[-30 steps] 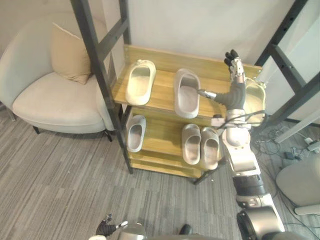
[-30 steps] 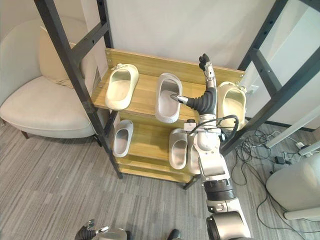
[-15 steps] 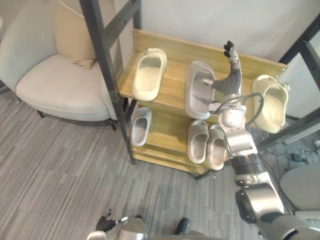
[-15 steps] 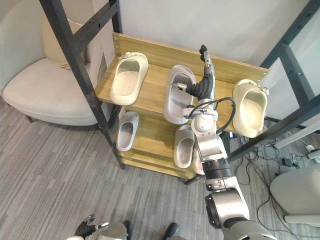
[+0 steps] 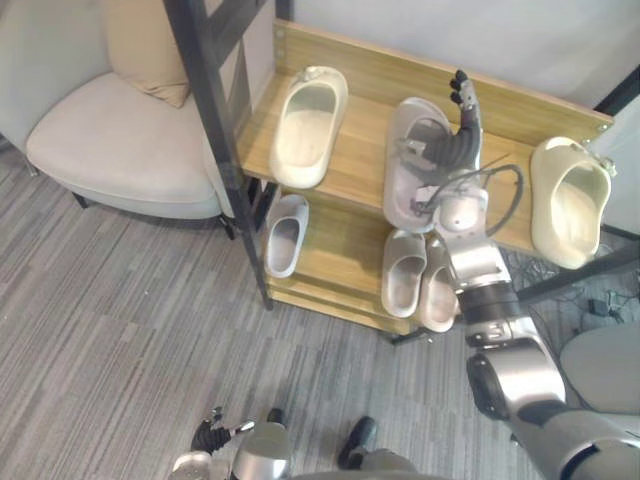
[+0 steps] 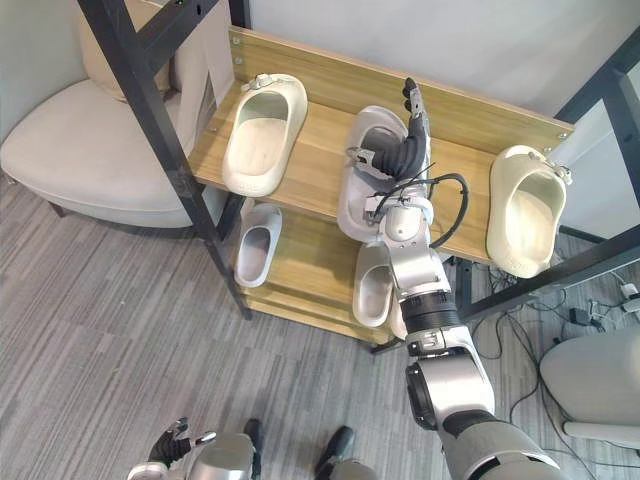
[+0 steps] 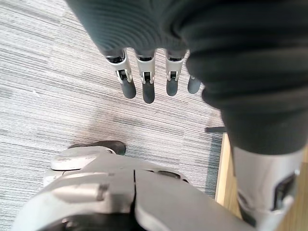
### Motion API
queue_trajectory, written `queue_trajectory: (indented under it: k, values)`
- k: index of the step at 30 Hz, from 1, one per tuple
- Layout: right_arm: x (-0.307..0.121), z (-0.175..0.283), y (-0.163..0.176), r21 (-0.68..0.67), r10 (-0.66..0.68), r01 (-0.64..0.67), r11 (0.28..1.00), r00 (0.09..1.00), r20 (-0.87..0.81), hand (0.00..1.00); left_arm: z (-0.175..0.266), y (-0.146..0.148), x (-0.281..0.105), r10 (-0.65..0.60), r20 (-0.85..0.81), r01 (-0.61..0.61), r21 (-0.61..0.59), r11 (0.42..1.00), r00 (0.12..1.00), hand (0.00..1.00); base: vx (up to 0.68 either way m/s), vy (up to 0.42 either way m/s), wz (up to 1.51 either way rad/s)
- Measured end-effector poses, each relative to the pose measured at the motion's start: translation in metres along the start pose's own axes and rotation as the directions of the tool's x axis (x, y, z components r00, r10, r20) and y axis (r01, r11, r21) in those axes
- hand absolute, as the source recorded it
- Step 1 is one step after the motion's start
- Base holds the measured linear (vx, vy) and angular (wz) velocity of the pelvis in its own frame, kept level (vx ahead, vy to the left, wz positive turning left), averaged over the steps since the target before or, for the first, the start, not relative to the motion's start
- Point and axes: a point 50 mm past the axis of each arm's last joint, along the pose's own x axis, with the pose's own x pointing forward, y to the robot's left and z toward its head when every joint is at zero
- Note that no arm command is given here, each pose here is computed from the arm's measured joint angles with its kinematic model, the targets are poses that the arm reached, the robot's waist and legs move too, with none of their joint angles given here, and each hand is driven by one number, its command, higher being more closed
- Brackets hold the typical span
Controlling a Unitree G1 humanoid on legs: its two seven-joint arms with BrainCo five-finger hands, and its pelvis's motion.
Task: Organize the slippers on the shoe rack
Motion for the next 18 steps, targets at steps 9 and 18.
queue_trajectory:
  k: [9, 18]
  values:
    - [-0.001, -0.005, -0.008, -0.015, -0.044, 0.044, 0.999, 0.999, -0.012, 0.00, 0.001, 0.000, 0.000, 0.006, 0.000, -0.006, 0.008, 1.000, 1.000, 0.00, 0.00, 0.000, 0.00]
    - [-0.014, -0.016, -0.024, 0.002, -0.110, 0.110, 0.994, 0.994, -0.027, 0.00, 0.001, -0.001, 0.000, 0.005, 0.002, -0.005, 0.011, 1.000, 1.000, 0.00, 0.00, 0.000, 0.00]
